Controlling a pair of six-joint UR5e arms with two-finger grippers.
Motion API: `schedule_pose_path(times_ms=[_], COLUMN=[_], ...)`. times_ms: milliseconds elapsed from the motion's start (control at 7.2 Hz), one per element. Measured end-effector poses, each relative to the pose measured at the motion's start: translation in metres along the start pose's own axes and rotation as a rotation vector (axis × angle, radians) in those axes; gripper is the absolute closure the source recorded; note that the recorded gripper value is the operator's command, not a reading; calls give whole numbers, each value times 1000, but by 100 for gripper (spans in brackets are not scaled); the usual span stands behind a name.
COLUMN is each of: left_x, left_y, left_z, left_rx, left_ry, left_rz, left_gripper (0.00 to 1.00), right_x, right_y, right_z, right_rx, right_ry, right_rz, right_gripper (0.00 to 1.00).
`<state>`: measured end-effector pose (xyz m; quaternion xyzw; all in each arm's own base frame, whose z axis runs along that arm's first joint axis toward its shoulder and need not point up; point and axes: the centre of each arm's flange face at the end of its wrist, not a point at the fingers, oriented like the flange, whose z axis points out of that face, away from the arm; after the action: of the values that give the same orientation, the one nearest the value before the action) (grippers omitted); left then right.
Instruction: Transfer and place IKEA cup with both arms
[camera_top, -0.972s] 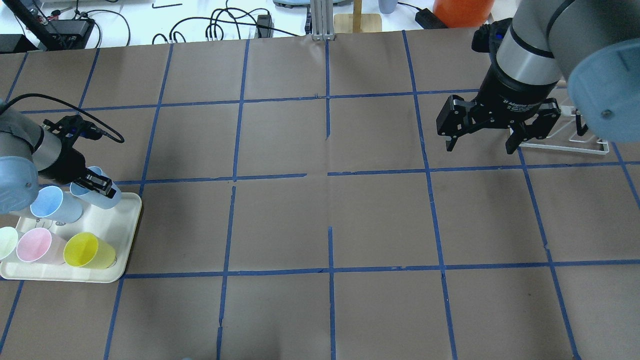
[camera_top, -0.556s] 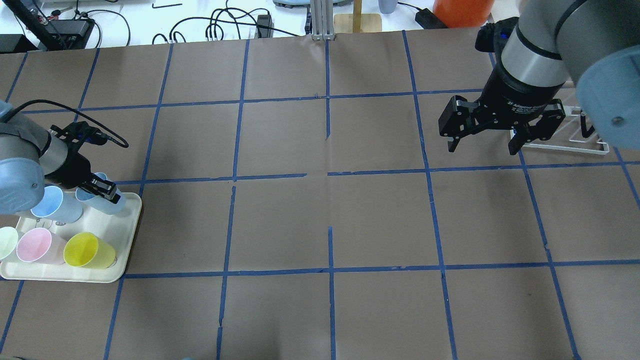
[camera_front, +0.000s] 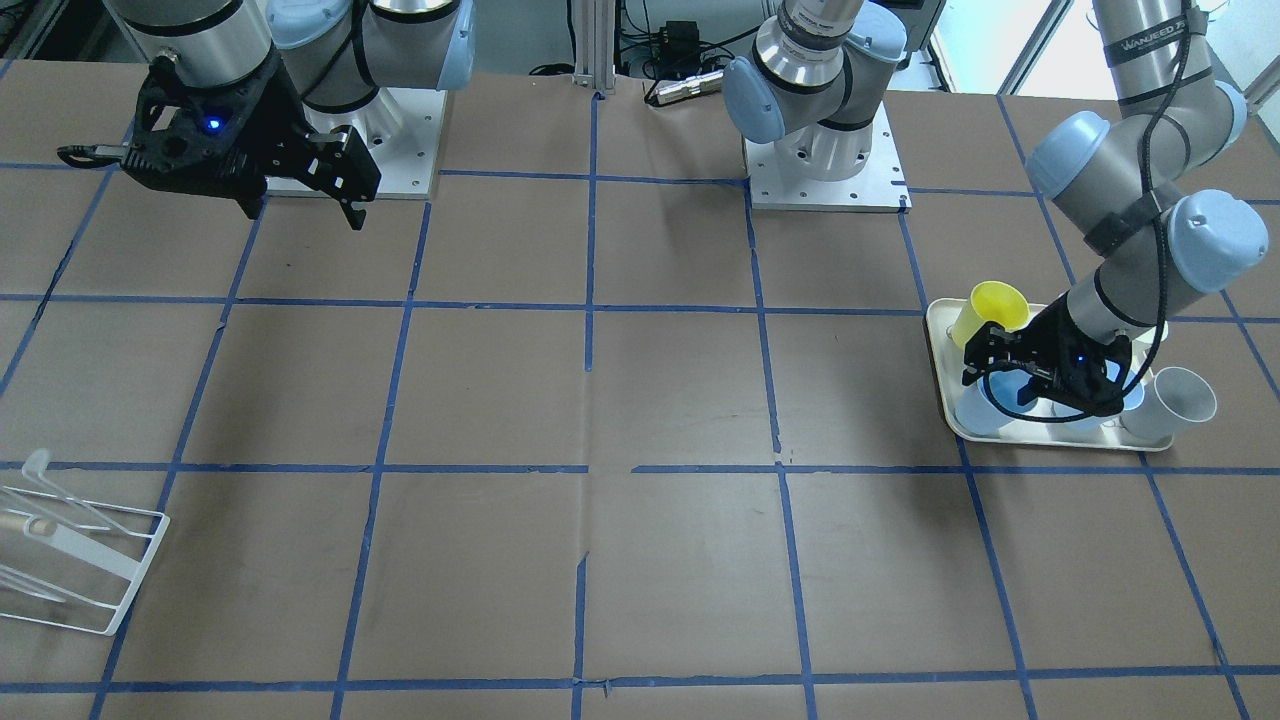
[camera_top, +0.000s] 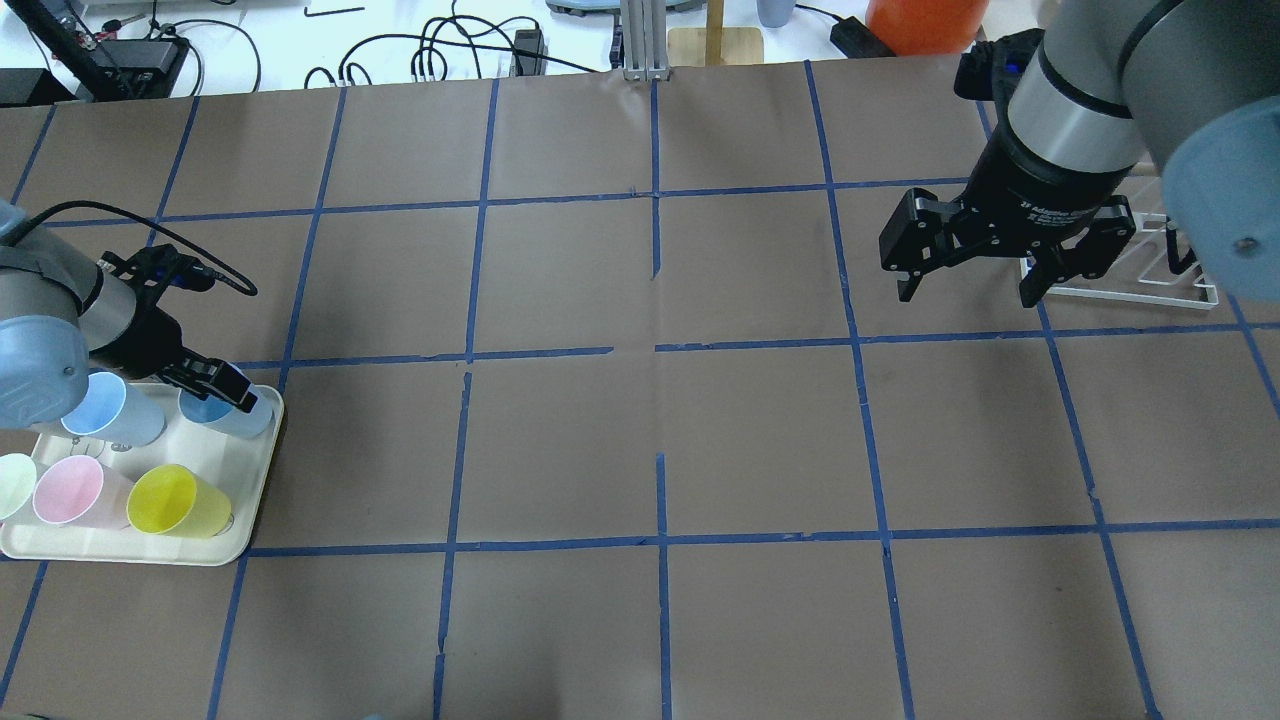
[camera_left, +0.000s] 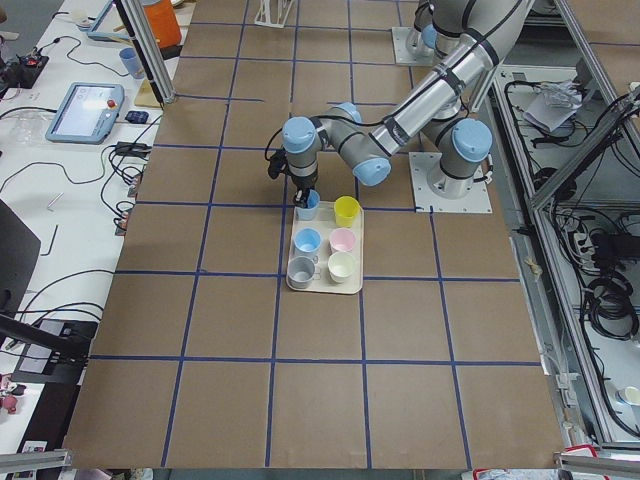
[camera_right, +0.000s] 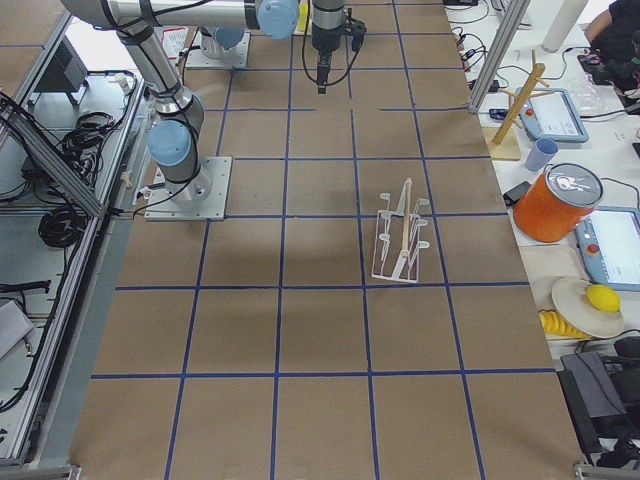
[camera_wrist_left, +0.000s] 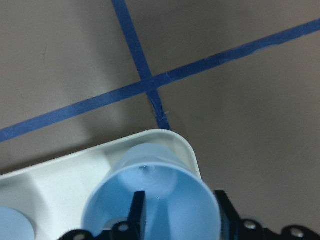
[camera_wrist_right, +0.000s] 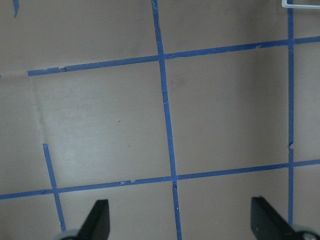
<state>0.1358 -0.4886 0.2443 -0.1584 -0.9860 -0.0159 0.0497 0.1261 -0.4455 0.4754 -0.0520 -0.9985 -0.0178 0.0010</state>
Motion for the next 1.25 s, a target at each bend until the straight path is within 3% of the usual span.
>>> schedule_pose_path(times_ms=[278,556,833,1250], left_x=[14,65,156,258], left_y=[-11,-58,-113,-126], left_z=[-44,-126,-189,-227], left_rx=[16,19,54,82], left_ry=[-9,4,-19,-83], left_rz=[-78,-189,-291,-327], left_gripper=[0,0,0,0], right_x=[0,0,1,1], right_y=[-1,-2,-3,-3], right_z=[-1,-2,-2,-1], right_rx=[7,17,20,19], right_ry=[3,3,3,4], right_rz=[-1,-1,0,1], right_gripper=[0,0,0,0])
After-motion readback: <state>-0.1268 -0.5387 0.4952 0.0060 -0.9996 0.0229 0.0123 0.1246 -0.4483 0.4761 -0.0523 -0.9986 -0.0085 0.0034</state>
